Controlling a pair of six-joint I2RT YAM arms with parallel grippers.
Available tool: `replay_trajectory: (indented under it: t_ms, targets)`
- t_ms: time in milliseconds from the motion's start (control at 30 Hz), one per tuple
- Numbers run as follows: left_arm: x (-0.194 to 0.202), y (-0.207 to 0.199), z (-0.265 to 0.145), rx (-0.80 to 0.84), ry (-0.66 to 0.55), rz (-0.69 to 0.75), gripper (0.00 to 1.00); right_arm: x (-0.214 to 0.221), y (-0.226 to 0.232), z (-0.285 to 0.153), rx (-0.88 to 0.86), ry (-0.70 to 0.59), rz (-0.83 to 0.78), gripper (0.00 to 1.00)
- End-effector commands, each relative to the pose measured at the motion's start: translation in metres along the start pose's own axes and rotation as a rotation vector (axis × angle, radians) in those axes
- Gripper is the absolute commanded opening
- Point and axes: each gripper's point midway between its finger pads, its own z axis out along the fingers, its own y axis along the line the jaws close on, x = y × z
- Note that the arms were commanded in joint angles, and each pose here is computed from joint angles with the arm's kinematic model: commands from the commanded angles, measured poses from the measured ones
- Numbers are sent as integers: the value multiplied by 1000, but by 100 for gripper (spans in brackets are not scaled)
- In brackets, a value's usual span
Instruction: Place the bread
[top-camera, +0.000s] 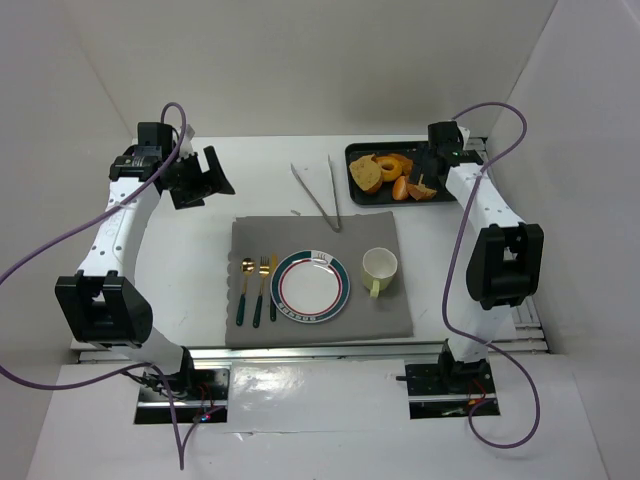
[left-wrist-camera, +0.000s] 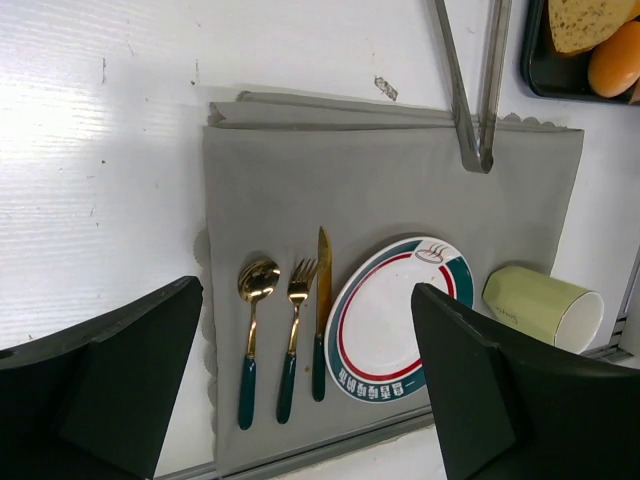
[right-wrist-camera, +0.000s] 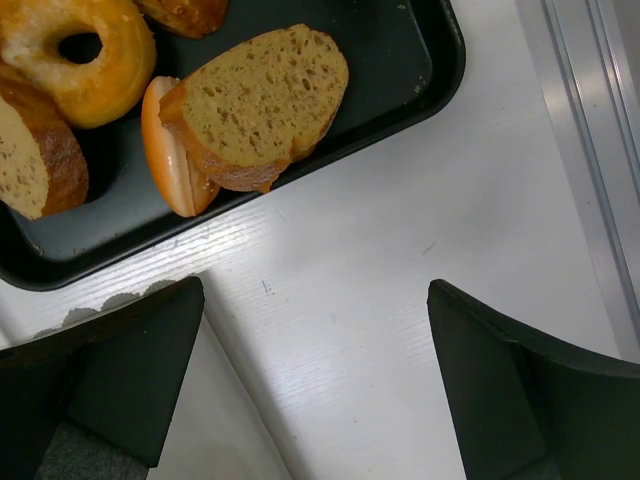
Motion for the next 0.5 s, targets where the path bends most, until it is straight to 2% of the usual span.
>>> replay_trajectory:
  t_ms: [0,200,300,467]
  targets:
    - [-5,-1,-8,4,-28,19,99,-18,-4,-20,-5,-60,30,100]
    - [-8,-3,-10,7,-36,22,99,-38,24,-48,-63,-149,-3,100]
    - [-6,-7,-10,27,-29,11,99,-41,55,-58,-100,-165,-58,100]
    - [0,-1,1,18,0,-8,99,-11,146,-82,-269,-162,-288,100]
